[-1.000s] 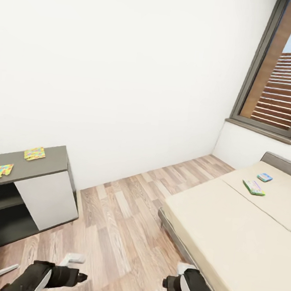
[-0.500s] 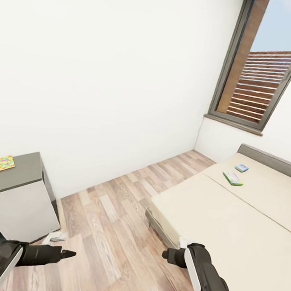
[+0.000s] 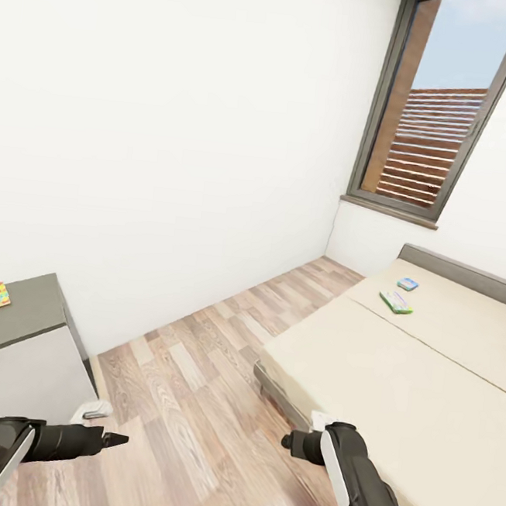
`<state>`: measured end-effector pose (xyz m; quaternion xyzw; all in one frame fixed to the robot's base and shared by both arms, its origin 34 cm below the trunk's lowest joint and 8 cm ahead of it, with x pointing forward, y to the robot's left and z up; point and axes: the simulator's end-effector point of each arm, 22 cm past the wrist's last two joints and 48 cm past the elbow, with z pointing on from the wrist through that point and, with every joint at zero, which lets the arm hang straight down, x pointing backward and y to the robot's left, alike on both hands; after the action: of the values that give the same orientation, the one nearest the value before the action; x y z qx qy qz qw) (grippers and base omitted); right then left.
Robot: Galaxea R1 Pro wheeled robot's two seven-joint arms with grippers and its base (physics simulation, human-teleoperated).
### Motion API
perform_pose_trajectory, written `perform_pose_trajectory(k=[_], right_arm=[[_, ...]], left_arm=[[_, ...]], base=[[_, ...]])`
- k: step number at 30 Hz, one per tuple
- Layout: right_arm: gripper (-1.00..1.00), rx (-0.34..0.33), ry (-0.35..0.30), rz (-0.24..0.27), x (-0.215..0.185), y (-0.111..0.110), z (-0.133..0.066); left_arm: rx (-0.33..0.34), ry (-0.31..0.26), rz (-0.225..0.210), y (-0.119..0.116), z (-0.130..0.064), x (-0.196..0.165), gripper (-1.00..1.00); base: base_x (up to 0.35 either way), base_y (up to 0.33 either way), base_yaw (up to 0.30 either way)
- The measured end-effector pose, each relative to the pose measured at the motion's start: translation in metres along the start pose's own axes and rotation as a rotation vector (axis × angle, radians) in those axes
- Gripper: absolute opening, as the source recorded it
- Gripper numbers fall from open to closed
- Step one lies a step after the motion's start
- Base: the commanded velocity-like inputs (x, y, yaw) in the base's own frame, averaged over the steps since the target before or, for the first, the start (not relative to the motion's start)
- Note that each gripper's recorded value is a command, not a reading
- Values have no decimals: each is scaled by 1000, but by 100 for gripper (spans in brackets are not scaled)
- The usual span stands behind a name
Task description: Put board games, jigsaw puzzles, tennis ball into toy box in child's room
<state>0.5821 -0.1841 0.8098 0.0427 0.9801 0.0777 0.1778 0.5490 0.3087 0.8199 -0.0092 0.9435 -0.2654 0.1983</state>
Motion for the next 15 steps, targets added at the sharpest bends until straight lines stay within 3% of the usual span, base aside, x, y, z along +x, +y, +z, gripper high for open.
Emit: perform_pose_trajectory(k=[15], right_arm=[[100,3,10,9,4,-3,3]], left_arm=[[-1,0,1,1,0,0,100]], base=[[223,208,-260]])
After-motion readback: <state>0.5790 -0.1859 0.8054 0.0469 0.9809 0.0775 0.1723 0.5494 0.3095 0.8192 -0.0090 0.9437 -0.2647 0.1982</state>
